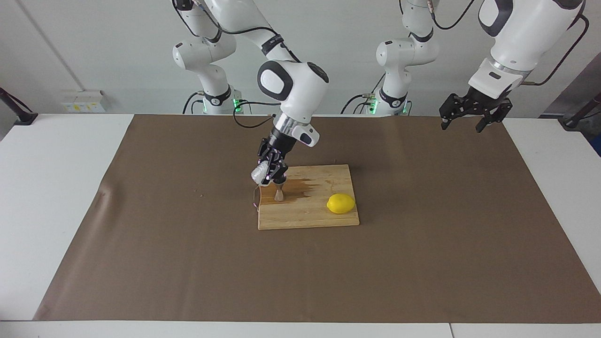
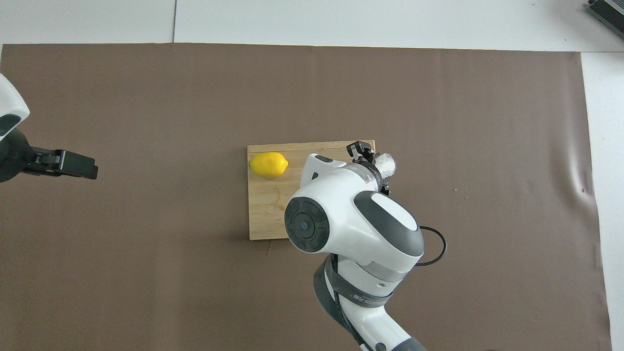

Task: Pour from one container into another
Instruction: 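Tilt the glass cup over the metal cup with the right gripper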

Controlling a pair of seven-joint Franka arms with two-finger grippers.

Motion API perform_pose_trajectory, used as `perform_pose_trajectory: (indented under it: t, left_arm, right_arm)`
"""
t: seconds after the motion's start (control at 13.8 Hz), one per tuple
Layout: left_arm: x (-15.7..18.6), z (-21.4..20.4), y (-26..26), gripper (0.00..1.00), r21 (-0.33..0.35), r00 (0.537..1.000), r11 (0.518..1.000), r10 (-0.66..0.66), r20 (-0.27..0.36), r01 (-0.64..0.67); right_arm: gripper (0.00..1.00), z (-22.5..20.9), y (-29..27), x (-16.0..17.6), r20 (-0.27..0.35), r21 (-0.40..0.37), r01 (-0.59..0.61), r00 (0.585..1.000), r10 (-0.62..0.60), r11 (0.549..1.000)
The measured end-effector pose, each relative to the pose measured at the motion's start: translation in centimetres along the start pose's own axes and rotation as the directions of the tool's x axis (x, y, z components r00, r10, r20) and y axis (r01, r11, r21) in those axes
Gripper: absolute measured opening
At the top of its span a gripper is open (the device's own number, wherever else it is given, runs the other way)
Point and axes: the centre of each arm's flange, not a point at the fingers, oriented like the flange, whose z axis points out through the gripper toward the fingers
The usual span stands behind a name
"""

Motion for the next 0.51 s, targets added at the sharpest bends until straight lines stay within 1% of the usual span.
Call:
perform_pose_trajectory:
  t: [0.15,0.51]
  left_arm:
    - [0.0,0.0,0.0,1.00,0.000,1.000,1.000,0.000,0.000,0.000]
    - [0.0,0.0,0.0,1.00,0.000,1.000,1.000,0.000,0.000,0.000]
  right_arm:
    - [0.50,-0.4,0.0,-0.3,-0.036,0.017,-0.033,0.999,0.033,0.999]
    - [0.50,-0.2,0.0,-2.0,-0.095,0.064,-0.099,0.990,0.104,0.993]
